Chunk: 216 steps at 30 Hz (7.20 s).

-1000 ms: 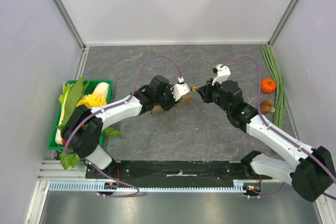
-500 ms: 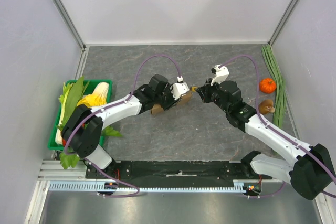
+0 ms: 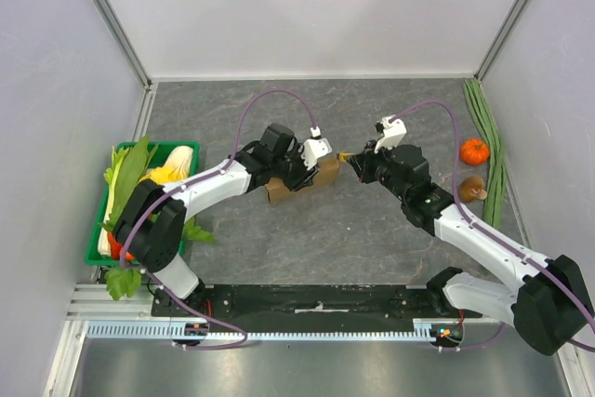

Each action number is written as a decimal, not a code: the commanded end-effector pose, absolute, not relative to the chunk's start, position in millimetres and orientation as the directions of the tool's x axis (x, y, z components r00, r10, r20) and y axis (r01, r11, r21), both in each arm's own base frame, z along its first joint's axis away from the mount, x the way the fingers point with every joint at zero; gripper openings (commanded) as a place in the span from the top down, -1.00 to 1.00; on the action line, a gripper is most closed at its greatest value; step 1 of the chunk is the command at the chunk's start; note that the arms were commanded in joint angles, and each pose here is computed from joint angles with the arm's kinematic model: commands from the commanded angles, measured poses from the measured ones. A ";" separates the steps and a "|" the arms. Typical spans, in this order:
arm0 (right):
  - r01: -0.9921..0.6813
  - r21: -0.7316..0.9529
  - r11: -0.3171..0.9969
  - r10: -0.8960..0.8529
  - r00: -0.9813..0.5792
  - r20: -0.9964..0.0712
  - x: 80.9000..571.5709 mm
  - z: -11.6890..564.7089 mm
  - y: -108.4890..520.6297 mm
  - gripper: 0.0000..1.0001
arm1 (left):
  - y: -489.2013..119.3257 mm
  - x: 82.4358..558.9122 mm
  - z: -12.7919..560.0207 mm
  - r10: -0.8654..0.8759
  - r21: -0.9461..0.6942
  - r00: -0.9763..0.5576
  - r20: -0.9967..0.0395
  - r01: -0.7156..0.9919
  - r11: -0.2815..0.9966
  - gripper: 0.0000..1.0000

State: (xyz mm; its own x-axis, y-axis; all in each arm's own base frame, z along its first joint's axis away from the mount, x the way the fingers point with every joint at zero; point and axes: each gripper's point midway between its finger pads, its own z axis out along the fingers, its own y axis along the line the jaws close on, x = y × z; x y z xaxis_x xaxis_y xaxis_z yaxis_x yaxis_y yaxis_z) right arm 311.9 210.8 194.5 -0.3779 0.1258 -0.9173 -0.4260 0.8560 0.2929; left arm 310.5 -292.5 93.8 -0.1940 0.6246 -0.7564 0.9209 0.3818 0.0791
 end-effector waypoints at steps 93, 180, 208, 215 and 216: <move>0.615 0.376 0.693 0.702 -0.459 -0.544 423.6 79.5 -44.1 -0.87 | -267.2 276.6 284.4 -0.002 -0.277 -0.354 -0.935 0.729 0.625 -0.89; -0.395 0.230 0.889 -0.190 -0.776 -0.601 337.2 81.4 300.6 -0.40 | -192.3 319.2 88.6 -0.341 -0.616 -0.782 -0.522 0.069 0.785 0.09; -0.376 0.214 0.902 -0.214 -0.817 -0.535 331.3 50.5 297.8 -0.17 | -170.7 315.9 40.9 -0.269 -0.479 -0.822 -0.502 0.005 0.878 0.62; -0.354 0.213 0.910 -0.203 -0.832 -0.516 331.1 45.0 295.0 -0.10 | -152.2 310.0 31.0 -0.269 -0.396 -0.832 -0.485 -0.066 0.916 0.70; -0.350 0.213 0.912 -0.201 -0.835 -0.512 331.3 43.1 294.4 -0.09 | -150.7 310.5 30.2 -0.269 -0.387 -0.833 -0.483 -0.073 0.919 0.70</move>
